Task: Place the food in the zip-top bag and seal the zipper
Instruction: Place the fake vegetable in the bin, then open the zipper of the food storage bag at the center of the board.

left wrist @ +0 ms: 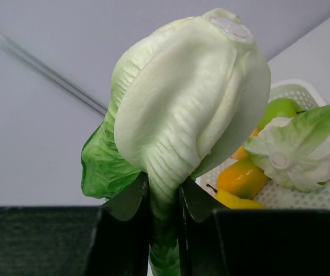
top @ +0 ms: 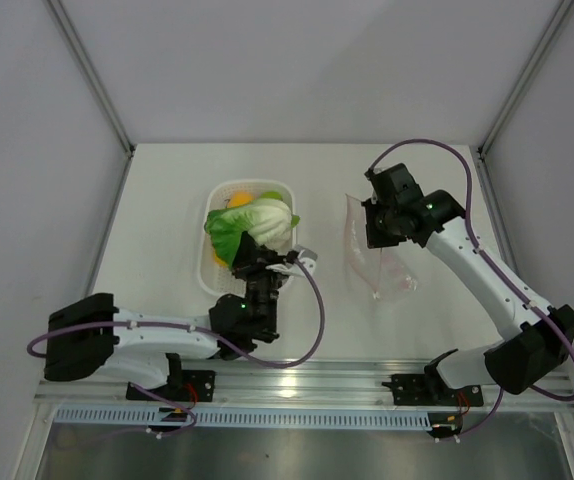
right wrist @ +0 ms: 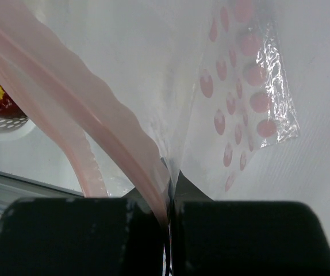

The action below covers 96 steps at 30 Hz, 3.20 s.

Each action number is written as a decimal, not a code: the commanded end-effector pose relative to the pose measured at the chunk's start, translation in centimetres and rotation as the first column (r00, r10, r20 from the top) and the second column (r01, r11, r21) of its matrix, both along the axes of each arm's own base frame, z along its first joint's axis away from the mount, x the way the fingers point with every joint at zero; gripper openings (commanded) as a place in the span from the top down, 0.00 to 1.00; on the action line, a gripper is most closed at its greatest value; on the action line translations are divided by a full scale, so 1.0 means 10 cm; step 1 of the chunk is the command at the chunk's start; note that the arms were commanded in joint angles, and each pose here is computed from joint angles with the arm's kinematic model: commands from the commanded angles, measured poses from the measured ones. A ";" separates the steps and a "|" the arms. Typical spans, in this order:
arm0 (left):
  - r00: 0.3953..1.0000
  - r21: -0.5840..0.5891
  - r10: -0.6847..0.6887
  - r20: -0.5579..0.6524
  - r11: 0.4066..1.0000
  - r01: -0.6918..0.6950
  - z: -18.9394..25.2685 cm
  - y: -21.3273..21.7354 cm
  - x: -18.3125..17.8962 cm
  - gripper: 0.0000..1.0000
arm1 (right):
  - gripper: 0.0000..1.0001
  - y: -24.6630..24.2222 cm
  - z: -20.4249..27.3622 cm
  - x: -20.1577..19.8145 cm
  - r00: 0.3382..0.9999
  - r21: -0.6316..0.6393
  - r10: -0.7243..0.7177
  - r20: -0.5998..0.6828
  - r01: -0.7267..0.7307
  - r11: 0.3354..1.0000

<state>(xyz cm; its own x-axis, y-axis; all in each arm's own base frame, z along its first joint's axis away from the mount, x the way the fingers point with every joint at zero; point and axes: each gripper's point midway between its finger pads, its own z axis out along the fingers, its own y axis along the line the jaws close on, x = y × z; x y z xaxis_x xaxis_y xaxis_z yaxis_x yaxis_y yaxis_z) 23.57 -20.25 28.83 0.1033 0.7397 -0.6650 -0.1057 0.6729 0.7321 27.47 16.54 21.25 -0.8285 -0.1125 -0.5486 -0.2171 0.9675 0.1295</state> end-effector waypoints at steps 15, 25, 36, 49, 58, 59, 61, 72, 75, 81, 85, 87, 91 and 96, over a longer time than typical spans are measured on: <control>0.806 -0.585 -0.407 -0.430 0.805 0.095 -0.50 -0.01 0.07 0.99 | 1.00 0.04 0.08 -0.03 0.999 0.047 -0.003 0.043 0.001 0.999; 0.651 -0.578 -0.268 -0.710 0.750 -0.322 -1.32 0.59 0.14 0.99 | 1.00 0.11 0.02 -0.08 0.999 0.066 0.014 0.032 -0.016 0.998; 0.541 -0.551 -0.291 -0.789 0.724 -0.415 -1.57 0.58 0.28 0.99 | 1.00 0.24 -0.12 -0.16 0.999 0.070 0.051 0.003 -0.051 0.996; 0.592 -0.647 -0.387 -0.707 0.692 -0.321 -1.02 0.42 0.27 0.26 | 1.00 0.23 0.00 -0.08 0.998 0.049 0.047 0.031 -0.049 0.998; 0.295 -0.901 -0.852 -0.432 0.424 -0.096 -0.34 -0.98 -0.20 0.22 | 1.00 0.27 0.13 -0.02 0.998 0.069 0.041 0.054 -0.044 0.997; 0.266 -0.913 -0.874 -0.407 0.395 -0.101 -0.30 -1.10 -0.22 0.22 | 1.00 0.28 0.14 -0.03 0.998 0.074 0.046 0.053 -0.050 0.996; 0.227 -0.928 -0.899 -0.373 0.358 -0.108 -0.24 -1.25 -0.23 0.23 | 1.00 0.29 0.16 -0.03 0.997 0.080 0.047 0.054 -0.051 0.995; 0.131 -0.960 -0.956 -0.263 0.246 -0.132 -0.08 -1.86 -0.17 0.24 | 1.00 0.29 0.16 -0.08 0.998 0.087 0.050 0.043 -0.054 0.995; 0.135 -0.952 -0.949 -0.283 0.262 -0.159 -0.18 -1.95 -0.07 0.26 | 1.00 0.32 0.18 -0.07 0.998 0.100 0.051 0.047 -0.056 0.993; 0.154 -0.927 -0.923 -0.353 0.323 -0.191 -0.40 -2.00 0.03 0.47 | 1.00 0.25 0.24 -0.03 0.998 0.092 0.015 0.066 -0.021 0.996; 0.185 -0.901 -0.888 -0.421 0.388 -0.193 -0.54 -1.97 0.13 0.81 | 1.00 0.16 0.24 0.03 0.997 0.083 -0.026 0.078 0.019 0.996; 0.205 -0.885 -0.865 -0.458 0.422 -0.198 -0.49 -1.94 0.19 0.99 | 1.00 0.08 0.23 0.08 0.994 0.060 -0.065 0.089 0.059 0.996; 0.313 -0.872 -0.814 -0.489 0.457 -0.176 -0.30 -1.87 0.34 0.99 | 1.00 -0.70 0.31 0.22 0.914 -0.314 -0.309 0.263 0.384 0.868; 0.374 -0.862 -0.777 -0.506 0.473 -0.182 -0.21 -1.84 0.44 0.99 | 1.00 -1.21 0.65 0.33 0.800 -0.417 -0.394 0.451 0.580 0.700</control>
<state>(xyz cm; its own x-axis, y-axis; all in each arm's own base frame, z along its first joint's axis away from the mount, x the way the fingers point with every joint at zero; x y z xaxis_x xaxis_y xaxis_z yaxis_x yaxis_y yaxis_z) 27.18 -39.31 25.58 -0.7305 0.0018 -0.6829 0.5158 0.6569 -0.5500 30.48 9.61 23.51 -0.7413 -0.0613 -0.6683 0.1497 0.9556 -0.2538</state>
